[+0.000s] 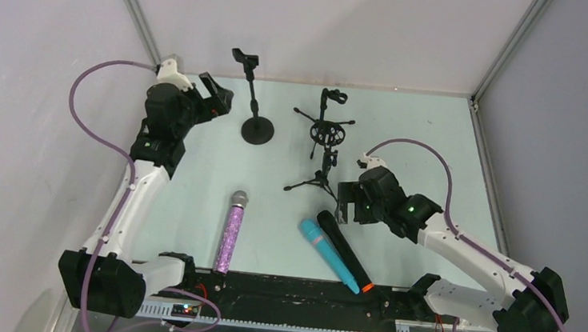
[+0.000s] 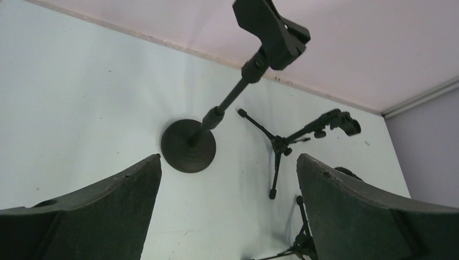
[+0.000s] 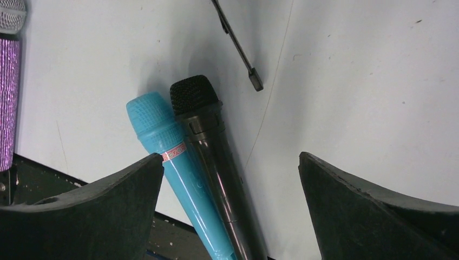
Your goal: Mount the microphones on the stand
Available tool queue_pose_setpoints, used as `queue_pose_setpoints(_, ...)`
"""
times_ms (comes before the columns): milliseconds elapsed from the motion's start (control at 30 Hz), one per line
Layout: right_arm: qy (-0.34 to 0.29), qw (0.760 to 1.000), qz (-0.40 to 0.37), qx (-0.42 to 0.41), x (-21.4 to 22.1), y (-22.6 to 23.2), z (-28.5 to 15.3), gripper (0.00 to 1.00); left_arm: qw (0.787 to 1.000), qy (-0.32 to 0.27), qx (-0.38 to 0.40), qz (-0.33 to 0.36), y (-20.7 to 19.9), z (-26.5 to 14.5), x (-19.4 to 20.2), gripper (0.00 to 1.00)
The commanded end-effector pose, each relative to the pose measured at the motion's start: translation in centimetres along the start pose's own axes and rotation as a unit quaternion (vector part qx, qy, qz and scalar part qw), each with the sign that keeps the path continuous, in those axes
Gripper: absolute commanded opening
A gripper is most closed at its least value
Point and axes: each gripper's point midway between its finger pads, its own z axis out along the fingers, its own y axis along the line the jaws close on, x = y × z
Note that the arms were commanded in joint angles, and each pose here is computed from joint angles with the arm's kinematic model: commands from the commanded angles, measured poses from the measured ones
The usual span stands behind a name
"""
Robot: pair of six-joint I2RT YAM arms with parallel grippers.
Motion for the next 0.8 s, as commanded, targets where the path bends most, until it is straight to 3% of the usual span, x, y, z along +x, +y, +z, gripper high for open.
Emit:
queue_pose_setpoints(0,0.02,1.0,-0.009,-0.022,1.1,0.7,0.5,1.0,0.997,-0.042,0.059,0.018,-2.3,-0.3,-2.2,0.98)
queue_pose_setpoints(433,0.103,0.994,-0.037,0.015,6.6,0.7,4.1,0.88,0.997,-0.03,0.06,0.023,-1.8,-0.1,-1.2,0.98)
queue_pose_setpoints(767,0.135,0.988,-0.038,0.063,9.2,0.2,6.4,0.7,0.998,-0.023,0.06,0.023,-1.7,0.2,-0.8,0.98)
